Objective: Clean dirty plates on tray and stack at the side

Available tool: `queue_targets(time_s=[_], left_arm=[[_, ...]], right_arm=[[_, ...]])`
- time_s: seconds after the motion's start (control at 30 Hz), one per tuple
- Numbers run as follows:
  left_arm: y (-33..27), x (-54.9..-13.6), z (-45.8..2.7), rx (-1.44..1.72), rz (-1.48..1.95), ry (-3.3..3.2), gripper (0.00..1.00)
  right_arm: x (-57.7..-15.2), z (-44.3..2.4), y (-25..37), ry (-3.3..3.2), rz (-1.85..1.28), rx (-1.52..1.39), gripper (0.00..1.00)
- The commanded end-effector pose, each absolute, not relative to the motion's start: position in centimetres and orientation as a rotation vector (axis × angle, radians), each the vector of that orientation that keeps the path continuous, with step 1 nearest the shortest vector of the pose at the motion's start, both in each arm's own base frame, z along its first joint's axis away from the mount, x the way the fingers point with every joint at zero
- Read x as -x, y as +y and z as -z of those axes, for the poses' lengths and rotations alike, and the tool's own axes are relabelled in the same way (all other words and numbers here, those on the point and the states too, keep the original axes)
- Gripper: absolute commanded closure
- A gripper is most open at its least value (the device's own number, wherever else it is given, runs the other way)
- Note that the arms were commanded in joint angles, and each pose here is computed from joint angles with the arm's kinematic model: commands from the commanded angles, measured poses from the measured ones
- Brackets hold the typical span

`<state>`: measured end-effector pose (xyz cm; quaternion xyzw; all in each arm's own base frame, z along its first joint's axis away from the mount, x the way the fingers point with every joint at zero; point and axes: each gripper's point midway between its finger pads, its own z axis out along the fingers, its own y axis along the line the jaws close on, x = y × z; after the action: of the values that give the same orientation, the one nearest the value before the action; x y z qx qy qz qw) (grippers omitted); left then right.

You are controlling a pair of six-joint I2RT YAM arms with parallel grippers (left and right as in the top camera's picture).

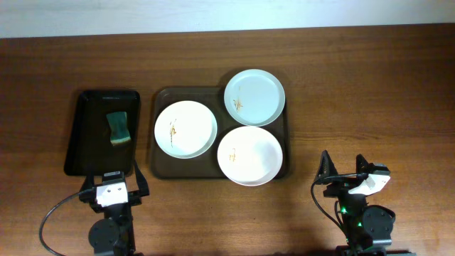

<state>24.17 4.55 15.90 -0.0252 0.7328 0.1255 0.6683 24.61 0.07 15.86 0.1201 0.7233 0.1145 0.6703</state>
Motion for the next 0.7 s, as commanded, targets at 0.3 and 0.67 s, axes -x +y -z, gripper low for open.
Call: queue_targets(time_s=[0.3, 0.67], left_arm=[[4.28, -24.27, -15.49, 0.028, -0.286, 1.665, 0.01], [4.43, -24.24, -15.51, 0.035, -0.293, 1.664, 0.01]], right_arm=[[-24.62, -15.55, 0.4, 1.637, -0.271, -0.259, 0.01], [-24.62, -15.55, 0.36, 1.636, -0.269, -0.261, 0.02]])
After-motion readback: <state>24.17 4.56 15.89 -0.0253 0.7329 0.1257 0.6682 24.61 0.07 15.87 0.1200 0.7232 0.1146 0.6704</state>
